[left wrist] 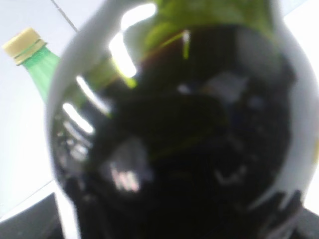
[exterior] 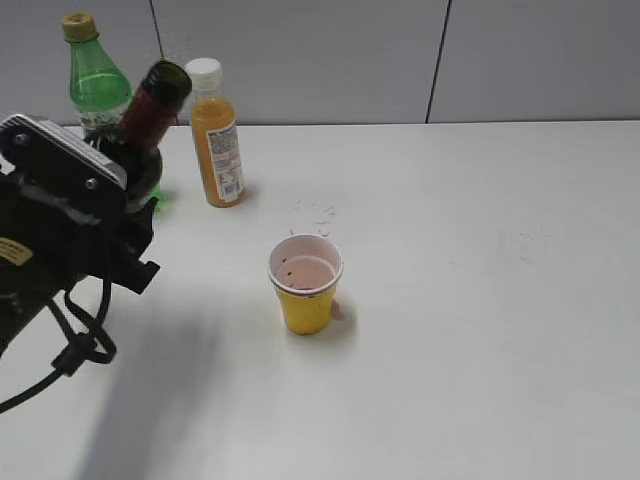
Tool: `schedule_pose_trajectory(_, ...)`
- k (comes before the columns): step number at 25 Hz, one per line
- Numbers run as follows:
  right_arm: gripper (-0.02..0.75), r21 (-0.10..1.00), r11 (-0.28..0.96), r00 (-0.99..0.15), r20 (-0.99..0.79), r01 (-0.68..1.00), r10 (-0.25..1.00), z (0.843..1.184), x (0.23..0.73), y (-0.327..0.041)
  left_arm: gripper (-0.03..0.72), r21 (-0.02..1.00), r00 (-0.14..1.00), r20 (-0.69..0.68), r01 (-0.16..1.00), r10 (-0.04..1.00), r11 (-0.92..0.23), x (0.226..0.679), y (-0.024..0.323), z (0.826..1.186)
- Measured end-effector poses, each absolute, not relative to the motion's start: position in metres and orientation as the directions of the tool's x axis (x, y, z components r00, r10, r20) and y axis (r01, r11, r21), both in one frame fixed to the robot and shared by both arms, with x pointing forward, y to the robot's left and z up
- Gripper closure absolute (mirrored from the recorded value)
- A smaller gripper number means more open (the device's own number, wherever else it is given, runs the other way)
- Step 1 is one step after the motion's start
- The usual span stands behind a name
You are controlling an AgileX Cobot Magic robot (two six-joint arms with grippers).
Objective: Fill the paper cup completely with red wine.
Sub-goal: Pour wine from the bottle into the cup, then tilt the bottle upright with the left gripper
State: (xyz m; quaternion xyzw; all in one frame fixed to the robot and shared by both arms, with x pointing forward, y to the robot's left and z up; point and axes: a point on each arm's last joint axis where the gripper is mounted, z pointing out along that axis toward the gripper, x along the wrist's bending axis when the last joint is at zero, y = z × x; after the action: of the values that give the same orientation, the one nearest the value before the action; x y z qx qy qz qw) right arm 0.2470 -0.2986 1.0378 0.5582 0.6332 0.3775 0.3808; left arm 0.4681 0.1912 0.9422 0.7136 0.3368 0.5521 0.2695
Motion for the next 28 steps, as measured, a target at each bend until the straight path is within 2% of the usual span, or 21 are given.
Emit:
schedule_pose_trajectory(10, 0.148, 0.903, 0.091, -0.087, -0.060, 0.419, 0.994, 1.038, 0.247, -0.299, 0.134, 0.555, 0.210, 0.789, 0.157, 0.577, -0.817, 0.474, 0.177, 0.934)
schedule_pose_trajectory(18, 0.148, 0.903, 0.091, -0.087, -0.060, 0.419, 0.994, 1.038, 0.247, -0.299, 0.134, 0.489, 0.205, 0.835, 0.148, 0.511, -0.859, 0.478, 0.172, 0.936)
schedule_pose_trajectory(28, 0.148, 0.903, 0.091, -0.087, -0.060, 0.419, 0.994, 1.038, 0.247, -0.299, 0.134, 0.333, 0.201, 0.914, 0.122, 0.352, -0.935, 0.488, 0.166, 0.931)
